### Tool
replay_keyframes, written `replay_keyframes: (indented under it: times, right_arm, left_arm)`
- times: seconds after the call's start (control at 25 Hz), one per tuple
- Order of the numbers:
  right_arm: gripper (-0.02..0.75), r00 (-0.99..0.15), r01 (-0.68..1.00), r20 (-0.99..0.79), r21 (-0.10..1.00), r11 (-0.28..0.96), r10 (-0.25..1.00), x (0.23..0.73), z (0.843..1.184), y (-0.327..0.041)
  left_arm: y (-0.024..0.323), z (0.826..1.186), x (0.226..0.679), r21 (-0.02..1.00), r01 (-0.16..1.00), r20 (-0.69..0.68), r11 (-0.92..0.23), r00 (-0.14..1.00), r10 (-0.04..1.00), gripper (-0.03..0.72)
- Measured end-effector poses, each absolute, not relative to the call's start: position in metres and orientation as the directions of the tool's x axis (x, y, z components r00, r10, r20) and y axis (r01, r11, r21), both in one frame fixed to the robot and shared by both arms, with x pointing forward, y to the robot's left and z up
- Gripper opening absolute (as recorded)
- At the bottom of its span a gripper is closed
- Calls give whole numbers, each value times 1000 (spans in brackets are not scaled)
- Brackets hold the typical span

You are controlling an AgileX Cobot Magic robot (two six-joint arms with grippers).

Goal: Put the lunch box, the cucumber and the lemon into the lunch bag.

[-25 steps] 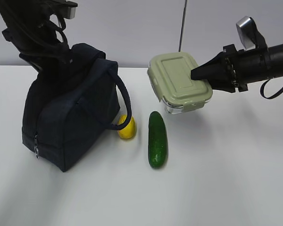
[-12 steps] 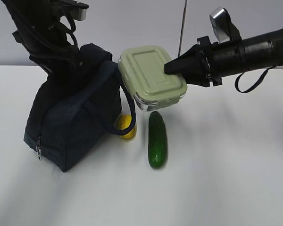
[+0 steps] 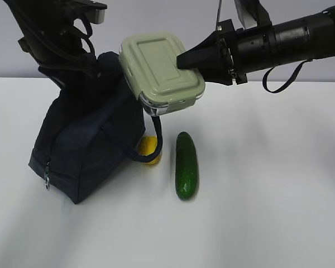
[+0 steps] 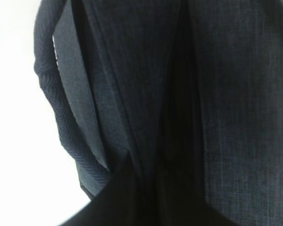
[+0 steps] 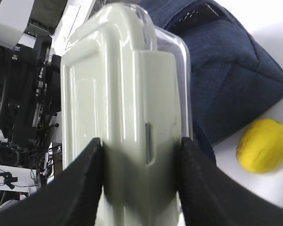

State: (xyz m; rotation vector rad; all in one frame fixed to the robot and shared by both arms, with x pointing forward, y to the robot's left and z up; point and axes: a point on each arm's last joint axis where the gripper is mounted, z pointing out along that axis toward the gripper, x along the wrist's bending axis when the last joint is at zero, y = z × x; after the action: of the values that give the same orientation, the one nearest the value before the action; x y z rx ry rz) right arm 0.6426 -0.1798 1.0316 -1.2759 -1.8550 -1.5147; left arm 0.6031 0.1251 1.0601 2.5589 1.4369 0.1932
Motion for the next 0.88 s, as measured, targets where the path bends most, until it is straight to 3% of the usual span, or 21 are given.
replay_keyframes:
  times: [0.88]
  right_arm:
    - [347, -510, 846, 766, 529, 67, 392, 636, 1027, -169]
  left_arm:
    - [108, 1090, 603, 333, 794, -13, -508, 543, 840, 6]
